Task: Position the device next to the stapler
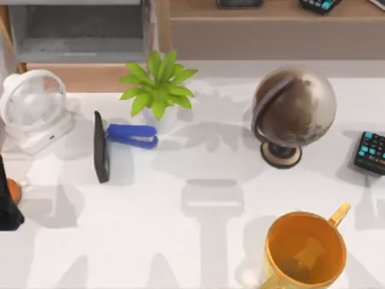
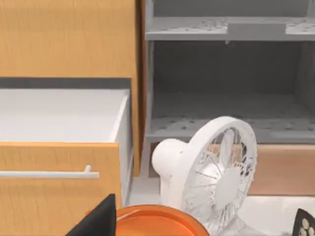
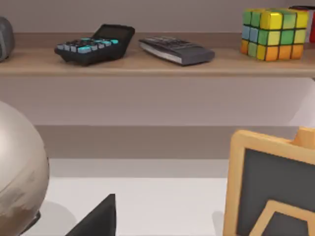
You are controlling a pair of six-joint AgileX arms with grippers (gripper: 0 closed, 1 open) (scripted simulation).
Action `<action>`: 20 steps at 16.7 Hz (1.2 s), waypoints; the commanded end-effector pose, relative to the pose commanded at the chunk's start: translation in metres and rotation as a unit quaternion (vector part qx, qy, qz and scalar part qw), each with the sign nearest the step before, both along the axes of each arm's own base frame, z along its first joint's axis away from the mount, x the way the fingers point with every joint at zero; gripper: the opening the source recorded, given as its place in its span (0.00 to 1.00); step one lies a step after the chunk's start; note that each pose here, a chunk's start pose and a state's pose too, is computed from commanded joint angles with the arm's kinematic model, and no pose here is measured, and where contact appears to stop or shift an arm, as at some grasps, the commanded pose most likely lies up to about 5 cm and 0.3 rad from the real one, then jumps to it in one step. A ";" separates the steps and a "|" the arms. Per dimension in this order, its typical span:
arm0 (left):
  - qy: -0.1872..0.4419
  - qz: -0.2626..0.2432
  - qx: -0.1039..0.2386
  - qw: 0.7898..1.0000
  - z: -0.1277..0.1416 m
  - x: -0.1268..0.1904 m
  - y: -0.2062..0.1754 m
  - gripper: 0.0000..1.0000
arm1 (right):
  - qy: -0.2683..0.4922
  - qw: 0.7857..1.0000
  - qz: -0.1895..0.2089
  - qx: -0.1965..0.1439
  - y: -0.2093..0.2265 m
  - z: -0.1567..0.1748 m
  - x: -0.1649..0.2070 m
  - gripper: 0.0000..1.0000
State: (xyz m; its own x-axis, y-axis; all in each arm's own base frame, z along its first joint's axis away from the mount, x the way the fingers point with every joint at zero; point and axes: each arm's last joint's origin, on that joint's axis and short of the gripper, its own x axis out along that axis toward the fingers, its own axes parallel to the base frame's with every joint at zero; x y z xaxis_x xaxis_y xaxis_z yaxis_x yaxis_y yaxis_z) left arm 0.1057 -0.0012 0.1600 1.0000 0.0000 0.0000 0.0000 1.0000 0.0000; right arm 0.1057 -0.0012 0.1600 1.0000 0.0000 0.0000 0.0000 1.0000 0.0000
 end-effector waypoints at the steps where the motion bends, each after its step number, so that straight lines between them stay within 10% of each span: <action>1: 0.000 0.000 0.000 1.000 0.000 0.000 0.000 1.00 | 0.000 1.000 0.000 0.000 0.000 0.000 0.000 1.00; 12: 0.161 0.039 0.038 0.985 0.086 0.025 0.011 1.00 | 0.000 1.000 0.000 0.000 0.000 0.000 0.000 1.00; 20: 0.406 0.078 0.042 0.910 0.164 0.154 0.060 1.00 | 0.000 1.000 0.000 0.000 0.000 0.000 0.000 1.00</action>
State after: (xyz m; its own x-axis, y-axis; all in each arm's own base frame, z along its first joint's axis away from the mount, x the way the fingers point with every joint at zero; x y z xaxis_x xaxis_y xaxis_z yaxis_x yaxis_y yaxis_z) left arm 0.2598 0.0591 0.3236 0.6583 0.1766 -0.7317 -0.1088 0.9842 0.1396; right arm 0.1057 -0.0012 0.1600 1.0000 0.0000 0.0000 0.0000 1.0000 0.0000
